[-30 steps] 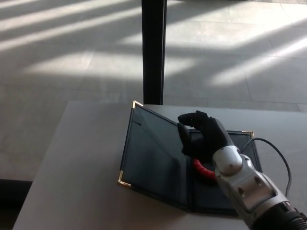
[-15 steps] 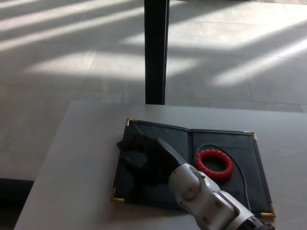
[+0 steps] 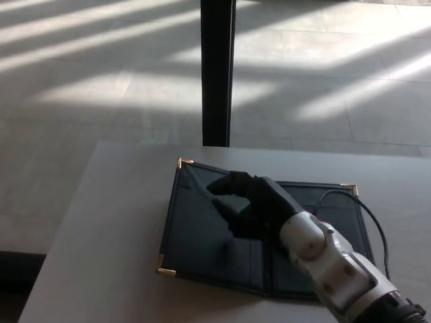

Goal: There is a diary kept infront of the robot and the robot uses its right hand to grab its cover and puses it to the left to open it.

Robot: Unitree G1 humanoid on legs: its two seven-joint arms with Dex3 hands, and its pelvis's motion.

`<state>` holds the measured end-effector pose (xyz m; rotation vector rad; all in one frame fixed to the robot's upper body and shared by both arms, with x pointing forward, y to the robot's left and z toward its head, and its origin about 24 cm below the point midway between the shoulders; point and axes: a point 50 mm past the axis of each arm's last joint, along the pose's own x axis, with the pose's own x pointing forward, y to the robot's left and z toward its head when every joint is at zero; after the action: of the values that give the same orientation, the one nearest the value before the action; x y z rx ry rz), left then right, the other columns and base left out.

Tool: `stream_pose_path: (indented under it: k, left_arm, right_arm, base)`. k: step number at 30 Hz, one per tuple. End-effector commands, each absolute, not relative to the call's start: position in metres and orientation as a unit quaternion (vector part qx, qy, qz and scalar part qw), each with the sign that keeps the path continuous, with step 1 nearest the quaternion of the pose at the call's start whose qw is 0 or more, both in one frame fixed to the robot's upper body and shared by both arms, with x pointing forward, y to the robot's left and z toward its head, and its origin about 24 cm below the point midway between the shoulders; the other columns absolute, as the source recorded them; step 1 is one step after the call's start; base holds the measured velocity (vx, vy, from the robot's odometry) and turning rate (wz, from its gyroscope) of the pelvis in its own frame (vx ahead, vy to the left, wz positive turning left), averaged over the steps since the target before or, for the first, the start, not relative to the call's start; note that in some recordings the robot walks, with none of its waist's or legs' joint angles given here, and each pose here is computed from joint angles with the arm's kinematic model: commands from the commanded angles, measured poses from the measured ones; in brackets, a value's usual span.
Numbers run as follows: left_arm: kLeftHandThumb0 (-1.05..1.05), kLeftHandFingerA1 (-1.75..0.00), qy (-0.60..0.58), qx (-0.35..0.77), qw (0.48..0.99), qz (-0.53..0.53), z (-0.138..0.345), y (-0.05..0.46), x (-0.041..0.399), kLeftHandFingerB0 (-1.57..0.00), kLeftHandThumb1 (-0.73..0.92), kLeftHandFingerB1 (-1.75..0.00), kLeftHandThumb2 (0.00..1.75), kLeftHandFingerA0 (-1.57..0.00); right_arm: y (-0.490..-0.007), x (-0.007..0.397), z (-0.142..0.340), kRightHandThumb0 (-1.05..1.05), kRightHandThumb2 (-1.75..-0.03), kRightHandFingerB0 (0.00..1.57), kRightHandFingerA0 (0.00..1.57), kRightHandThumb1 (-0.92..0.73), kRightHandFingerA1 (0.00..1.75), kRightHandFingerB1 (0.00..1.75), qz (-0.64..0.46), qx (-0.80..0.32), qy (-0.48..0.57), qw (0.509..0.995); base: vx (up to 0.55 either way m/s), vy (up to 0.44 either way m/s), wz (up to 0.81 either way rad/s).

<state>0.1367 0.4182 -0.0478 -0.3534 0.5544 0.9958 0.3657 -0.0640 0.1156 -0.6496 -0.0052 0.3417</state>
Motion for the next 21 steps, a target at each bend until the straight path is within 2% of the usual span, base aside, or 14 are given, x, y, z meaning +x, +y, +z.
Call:
stream_pose_path:
  k: [1, 5, 6, 7, 8, 11, 13, 14, 15, 16, 19, 21]
  left_arm:
    - [-1.05, -1.65, 0.261, -0.156, 0.826, 0.474, -0.045, 0.424, 0.129, -0.14, 0.92, -1.36, 1.19, -0.23]
    - [-1.05, -1.66, 0.263, -0.154, 0.825, 0.477, -0.046, 0.425, 0.124, -0.16, 0.92, -1.37, 1.19, -0.25]
    - [-1.05, -1.61, 0.263, -0.158, 0.823, 0.477, -0.047, 0.425, 0.123, -0.11, 0.92, -1.31, 1.18, -0.22]
    - [-1.05, -1.19, 0.264, -0.161, 0.823, 0.477, -0.047, 0.425, 0.122, -0.31, 0.79, -1.01, 1.44, -0.46]
    - [-1.05, -1.59, 0.265, -0.160, 0.822, 0.478, -0.047, 0.425, 0.121, -0.14, 0.92, -1.32, 1.17, -0.24]
    - [-1.05, -1.66, 0.264, -0.163, 0.819, 0.482, -0.049, 0.425, 0.119, -0.16, 0.92, -1.36, 1.19, -0.25]
    - [-1.05, -1.63, 0.269, -0.157, 0.817, 0.485, -0.049, 0.425, 0.117, -0.17, 0.92, -1.35, 1.20, -0.27]
    - [-0.93, -1.13, 0.271, -0.155, 0.817, 0.486, -0.049, 0.425, 0.117, 0.00, 0.67, -0.89, 1.53, -0.29]
    - [-0.93, -1.13, 0.270, -0.155, 0.817, 0.485, -0.049, 0.426, 0.116, 0.00, 0.67, -0.89, 1.53, -0.29]
    - [-1.05, -1.60, 0.268, -0.159, 0.818, 0.483, -0.049, 0.426, 0.116, -0.13, 0.92, -1.34, 1.18, -0.23]
    - [-1.05, -1.67, 0.265, -0.162, 0.817, 0.486, -0.048, 0.428, 0.114, -0.16, 0.92, -1.39, 1.17, -0.24]
    - [-1.05, -1.62, 0.266, -0.161, 0.818, 0.485, -0.048, 0.427, 0.113, -0.14, 0.92, -1.37, 1.19, -0.21]
  right_arm:
    - [-0.084, 0.386, 0.176, -0.87, -0.73, 0.32, 0.42, -0.92, 0.51, 0.43, 0.127, -0.217, -0.029, 0.967]
    - [-0.096, 0.392, 0.202, -0.81, -0.72, 0.34, 0.44, -0.92, 0.50, 0.44, 0.101, -0.175, -0.049, 0.978]
    - [-0.109, 0.392, 0.221, -0.81, -1.13, 0.32, 0.43, -0.77, 0.60, 0.54, 0.082, -0.148, -0.063, 0.984]
    - [-0.120, 0.388, 0.236, -0.82, -0.76, 0.34, 0.47, -0.92, 0.51, 0.44, 0.071, -0.110, -0.077, 0.988]
    - [-0.127, 0.385, 0.242, -0.82, -0.73, 0.35, 0.46, -0.92, 0.53, 0.47, 0.065, -0.085, -0.084, 0.991]
    - [-0.167, 0.377, 0.262, -0.86, -0.74, 0.35, 0.47, -0.92, 0.53, 0.44, 0.028, -0.030, -0.110, 0.993]
    - [-0.197, 0.369, 0.271, -0.84, -0.72, 0.38, 0.47, -0.92, 0.53, 0.46, -0.012, -0.010, -0.112, 0.994]
    - [-0.222, 0.362, 0.275, -0.84, -0.74, 0.38, 0.49, -0.92, 0.53, 0.45, -0.044, 0.007, -0.112, 0.993]
    - [-0.232, 0.360, 0.275, -0.84, -0.74, 0.38, 0.49, -0.92, 0.53, 0.45, -0.056, 0.016, -0.110, 0.992]
    - [-0.249, 0.354, 0.275, -0.82, -0.72, 0.35, 0.46, -0.91, 0.54, 0.46, -0.073, 0.021, -0.111, 0.991]
    - [-0.300, 0.335, 0.274, -0.82, -0.73, 0.32, 0.46, -0.92, 0.51, 0.44, -0.140, 0.017, -0.108, 0.984]
    - [-0.345, 0.313, 0.272, -0.83, -0.78, 0.28, 0.40, -0.92, 0.51, 0.45, -0.195, -0.012, -0.115, 0.974]
  base:
    - [0.00, 0.000, 0.00]
    - [0.00, 0.000, 0.00]
    - [0.00, 0.000, 0.00]
    - [0.00, 0.000, 0.00]
    - [0.00, 0.000, 0.00]
    - [0.00, 0.000, 0.00]
    - [0.00, 0.000, 0.00]
    - [0.00, 0.000, 0.00]
    - [0.00, 0.000, 0.00]
    - [0.00, 0.000, 0.00]
    - [0.00, 0.000, 0.00]
    - [0.00, 0.000, 0.00]
